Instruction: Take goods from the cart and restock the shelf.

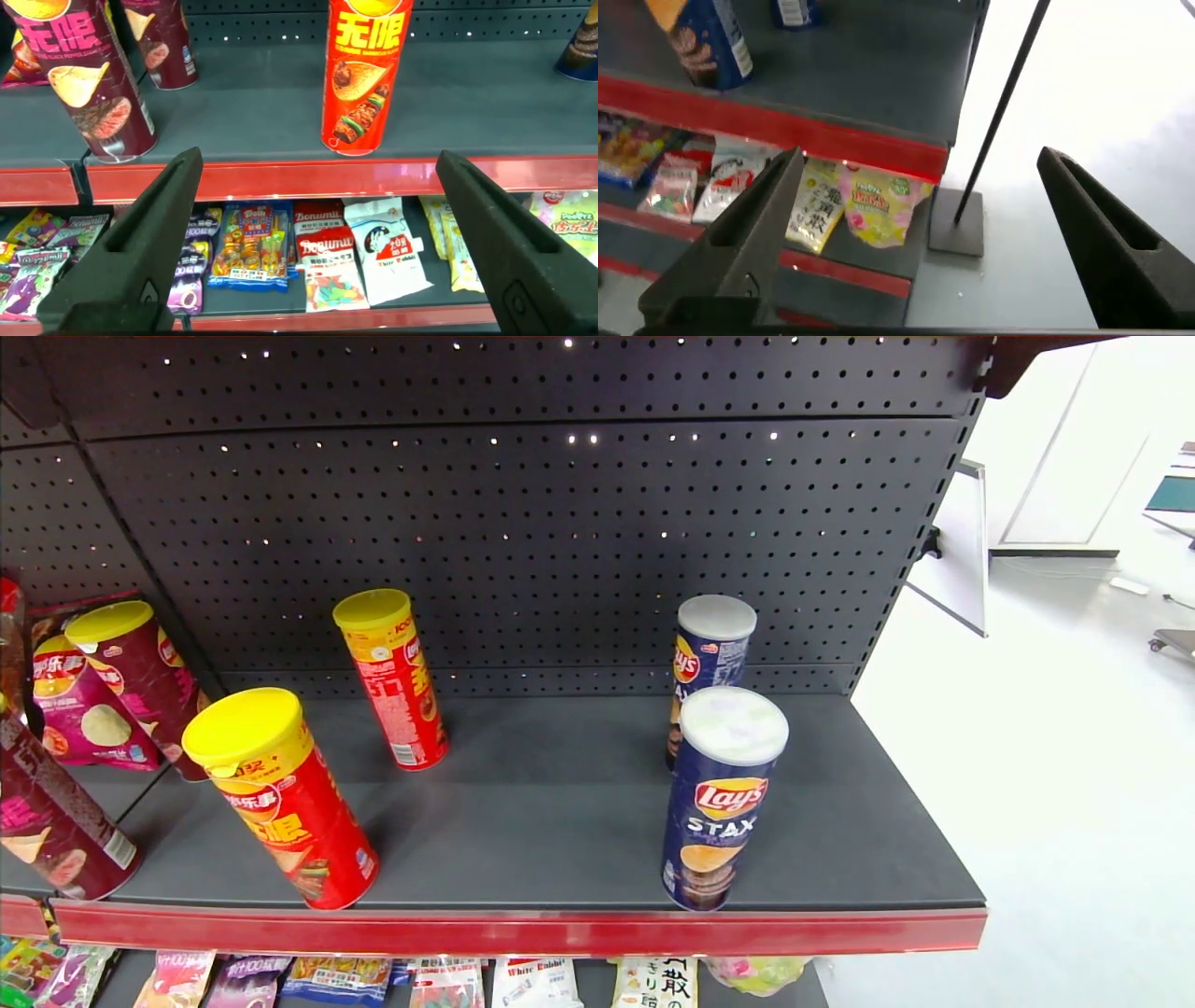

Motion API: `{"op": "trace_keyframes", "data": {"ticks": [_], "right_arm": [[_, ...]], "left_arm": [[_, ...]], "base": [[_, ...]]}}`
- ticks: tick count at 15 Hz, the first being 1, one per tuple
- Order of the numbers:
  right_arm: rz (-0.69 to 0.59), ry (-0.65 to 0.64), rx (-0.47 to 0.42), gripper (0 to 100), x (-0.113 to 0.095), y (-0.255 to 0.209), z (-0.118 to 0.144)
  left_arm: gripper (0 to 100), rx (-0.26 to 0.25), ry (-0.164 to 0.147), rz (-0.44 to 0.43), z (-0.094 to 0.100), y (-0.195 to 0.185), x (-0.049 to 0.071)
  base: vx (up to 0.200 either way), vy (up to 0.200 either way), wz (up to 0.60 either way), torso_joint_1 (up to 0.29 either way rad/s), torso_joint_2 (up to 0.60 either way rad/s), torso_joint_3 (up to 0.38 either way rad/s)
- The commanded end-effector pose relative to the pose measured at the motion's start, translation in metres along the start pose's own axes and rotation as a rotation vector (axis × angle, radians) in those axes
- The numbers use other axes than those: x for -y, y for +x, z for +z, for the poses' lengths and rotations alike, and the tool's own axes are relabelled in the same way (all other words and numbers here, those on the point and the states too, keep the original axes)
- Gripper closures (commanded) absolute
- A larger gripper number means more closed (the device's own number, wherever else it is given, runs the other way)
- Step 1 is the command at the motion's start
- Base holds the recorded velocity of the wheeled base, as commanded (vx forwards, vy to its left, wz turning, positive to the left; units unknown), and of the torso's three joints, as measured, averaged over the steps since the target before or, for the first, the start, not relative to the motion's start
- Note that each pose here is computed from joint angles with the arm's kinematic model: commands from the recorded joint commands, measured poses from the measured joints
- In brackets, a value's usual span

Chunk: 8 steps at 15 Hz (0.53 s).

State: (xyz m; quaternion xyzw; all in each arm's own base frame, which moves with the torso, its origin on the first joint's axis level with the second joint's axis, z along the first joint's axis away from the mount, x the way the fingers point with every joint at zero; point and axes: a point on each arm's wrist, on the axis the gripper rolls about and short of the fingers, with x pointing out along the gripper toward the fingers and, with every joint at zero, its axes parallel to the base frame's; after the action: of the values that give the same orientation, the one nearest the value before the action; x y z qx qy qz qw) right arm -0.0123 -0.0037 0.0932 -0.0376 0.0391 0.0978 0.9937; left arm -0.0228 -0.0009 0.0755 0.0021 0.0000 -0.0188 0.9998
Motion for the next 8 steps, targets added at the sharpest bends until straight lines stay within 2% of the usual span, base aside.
{"op": "trace_keyframes", "data": {"ticks": [1, 2, 4, 6, 7, 8], "right_arm": [[-0.018, 0.086, 0.028, 0, -0.0006, -0.0016, -0.0111], [-0.022, 0.141, -0.001, 0, -0.0009, -0.0011, -0.0147], [-0.047, 0.1, -0.018, 0, -0.0014, -0.0007, -0.0147], [-0.265, 0.122, -0.08, 0, -0.0037, 0.004, -0.0133], [-0.307, 0.103, -0.066, 0, -0.0061, 0.0028, -0.0142], [-0.258, 0.085, -0.019, 0, -0.008, -0.0001, -0.0151]], "left_arm": [[0, 0.0, 0.0, 0.001, 0.0, 0.0, 0.0], [0, 0.0, 0.0, 0.001, 0.0, 0.0, 0.0], [0, -0.002, 0.0, 0.001, -0.0002, 0.0, 0.0], [0, 0.0, 0.0, 0.001, 0.0, 0.0, 0.0], [0, 0.0, 0.0, 0.001, 0.0, 0.0, 0.0], [0, 0.0, 0.0, 0.001, 0.0, 0.0, 0.0]], "base": [[0.0, 0.0, 0.0, 0.0, 0.0, 0.0], [0.0, 0.0, 0.0, 0.0, 0.0, 0.0], [0.0, 0.0, 0.0, 0.0, 0.0, 0.0], [0.0, 0.0, 0.0, 0.0, 0.0, 0.0], [0.0, 0.0, 0.0, 0.0, 0.0, 0.0], [0.0, 0.0, 0.0, 0.0, 0.0, 0.0]]}}
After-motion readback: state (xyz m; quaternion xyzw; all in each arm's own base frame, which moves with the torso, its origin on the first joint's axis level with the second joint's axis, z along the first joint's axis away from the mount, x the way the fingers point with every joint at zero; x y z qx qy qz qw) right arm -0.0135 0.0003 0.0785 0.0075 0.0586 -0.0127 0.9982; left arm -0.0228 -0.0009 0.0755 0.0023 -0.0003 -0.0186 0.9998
